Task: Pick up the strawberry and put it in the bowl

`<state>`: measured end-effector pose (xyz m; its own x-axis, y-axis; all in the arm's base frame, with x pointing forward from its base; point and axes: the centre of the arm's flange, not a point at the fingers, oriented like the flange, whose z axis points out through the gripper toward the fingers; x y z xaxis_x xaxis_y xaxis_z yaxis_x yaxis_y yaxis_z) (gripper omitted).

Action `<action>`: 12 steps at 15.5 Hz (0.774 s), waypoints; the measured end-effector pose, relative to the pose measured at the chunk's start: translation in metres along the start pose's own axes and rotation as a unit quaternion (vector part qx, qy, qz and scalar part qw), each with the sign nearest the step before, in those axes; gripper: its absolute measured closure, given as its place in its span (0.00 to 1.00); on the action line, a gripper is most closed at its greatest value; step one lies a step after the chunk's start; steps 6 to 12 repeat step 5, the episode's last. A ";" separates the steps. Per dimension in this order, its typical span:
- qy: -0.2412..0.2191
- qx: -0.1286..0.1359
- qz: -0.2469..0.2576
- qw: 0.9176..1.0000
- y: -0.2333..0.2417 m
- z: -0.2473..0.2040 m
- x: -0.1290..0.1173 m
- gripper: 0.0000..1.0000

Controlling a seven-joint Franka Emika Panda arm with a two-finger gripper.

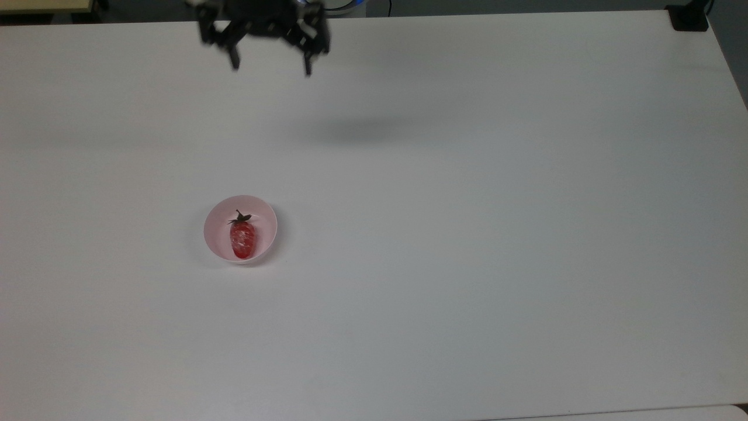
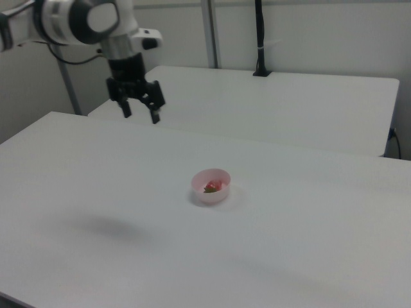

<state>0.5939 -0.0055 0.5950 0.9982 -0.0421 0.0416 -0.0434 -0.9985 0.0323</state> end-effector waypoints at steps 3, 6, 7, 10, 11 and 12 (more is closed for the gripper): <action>-0.011 -0.002 -0.017 1.000 -0.029 -0.010 -0.030 0.00; -0.018 -0.002 -0.027 0.999 -0.043 -0.005 -0.039 0.00; -0.018 -0.002 -0.027 0.999 -0.043 -0.005 -0.039 0.00; -0.018 -0.002 -0.027 0.999 -0.043 -0.005 -0.039 0.00; -0.018 -0.002 -0.027 0.999 -0.043 -0.005 -0.039 0.00; -0.018 -0.002 -0.027 0.999 -0.043 -0.005 -0.039 0.00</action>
